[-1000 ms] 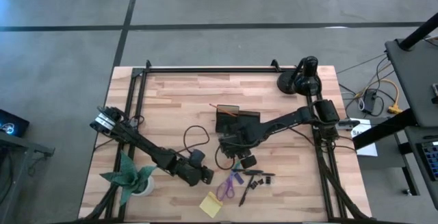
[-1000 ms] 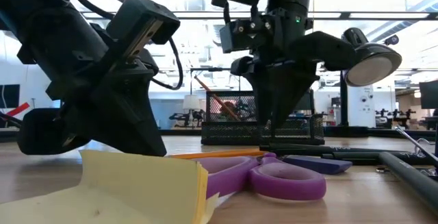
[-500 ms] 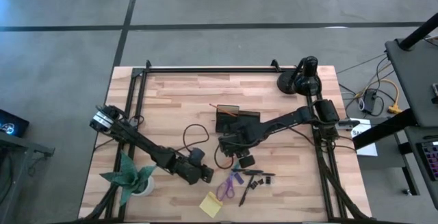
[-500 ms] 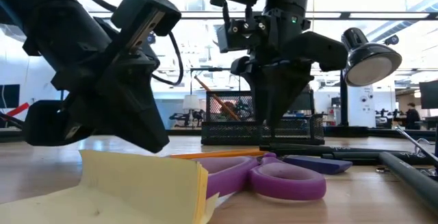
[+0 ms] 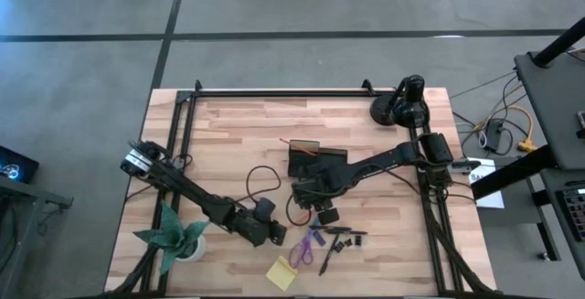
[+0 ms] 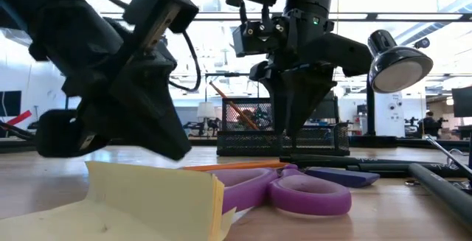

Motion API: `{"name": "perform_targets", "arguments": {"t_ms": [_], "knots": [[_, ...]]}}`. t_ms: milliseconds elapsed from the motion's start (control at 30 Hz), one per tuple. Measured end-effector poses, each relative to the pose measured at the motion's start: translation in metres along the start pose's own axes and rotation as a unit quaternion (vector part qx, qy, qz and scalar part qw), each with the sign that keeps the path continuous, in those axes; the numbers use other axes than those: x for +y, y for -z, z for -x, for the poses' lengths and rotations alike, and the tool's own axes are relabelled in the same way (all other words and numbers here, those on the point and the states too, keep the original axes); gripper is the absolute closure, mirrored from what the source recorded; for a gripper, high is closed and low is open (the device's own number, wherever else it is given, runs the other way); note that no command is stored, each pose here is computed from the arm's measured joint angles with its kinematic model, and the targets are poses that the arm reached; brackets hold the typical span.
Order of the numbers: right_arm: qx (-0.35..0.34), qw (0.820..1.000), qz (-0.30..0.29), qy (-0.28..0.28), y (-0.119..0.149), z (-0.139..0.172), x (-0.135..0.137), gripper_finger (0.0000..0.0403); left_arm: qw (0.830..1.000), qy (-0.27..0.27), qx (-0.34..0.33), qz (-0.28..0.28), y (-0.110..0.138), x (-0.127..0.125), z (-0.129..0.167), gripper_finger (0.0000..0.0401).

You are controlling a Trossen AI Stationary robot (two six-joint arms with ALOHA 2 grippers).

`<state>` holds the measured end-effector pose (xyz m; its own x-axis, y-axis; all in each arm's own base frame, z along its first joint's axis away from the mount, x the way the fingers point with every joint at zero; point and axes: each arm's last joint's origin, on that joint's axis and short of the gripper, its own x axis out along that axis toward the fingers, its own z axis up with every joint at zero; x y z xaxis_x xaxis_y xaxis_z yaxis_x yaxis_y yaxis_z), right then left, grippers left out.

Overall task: Pick and place office supplies into organizer
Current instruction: Put the yellow pencil into the black desk organizer

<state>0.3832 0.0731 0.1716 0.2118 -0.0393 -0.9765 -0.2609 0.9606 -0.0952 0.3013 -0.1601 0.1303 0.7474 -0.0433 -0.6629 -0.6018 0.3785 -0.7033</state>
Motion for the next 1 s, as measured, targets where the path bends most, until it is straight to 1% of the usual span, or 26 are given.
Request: {"name": "perform_targets", "arguments": {"t_ms": [233,533,600,667,767,933,1000], "knots": [[-0.001,1.000,-0.005,0.000,0.000,0.000,0.000,0.0258,1.000,0.010,0.003,0.004,0.003,0.003,-0.009,0.0377],[-0.001,1.000,0.001,0.000,0.000,-0.001,0.000,0.0258,1.000,-0.007,0.005,-0.002,0.004,0.006,-0.009,0.0377],[-0.001,1.000,0.011,0.006,0.000,-0.001,0.000,0.0255,1.000,-0.009,0.005,-0.003,0.004,0.007,-0.009,0.0377],[0.002,0.999,0.026,0.024,0.000,-0.001,-0.001,0.0254,1.000,-0.010,0.005,-0.003,0.004,0.007,-0.009,0.0377],[0.005,0.998,0.045,0.043,0.000,-0.001,-0.003,0.0256,1.000,-0.001,0.003,-0.011,0.003,0.005,-0.009,0.0377],[0.005,0.998,0.047,0.053,0.000,0.000,-0.007,0.0263,0.999,0.022,0.000,-0.034,0.002,-0.008,-0.008,0.0377],[0.003,0.998,0.044,0.053,0.000,0.001,-0.007,0.0264,0.999,0.020,-0.001,-0.037,0.002,-0.008,-0.009,0.0377]]}}
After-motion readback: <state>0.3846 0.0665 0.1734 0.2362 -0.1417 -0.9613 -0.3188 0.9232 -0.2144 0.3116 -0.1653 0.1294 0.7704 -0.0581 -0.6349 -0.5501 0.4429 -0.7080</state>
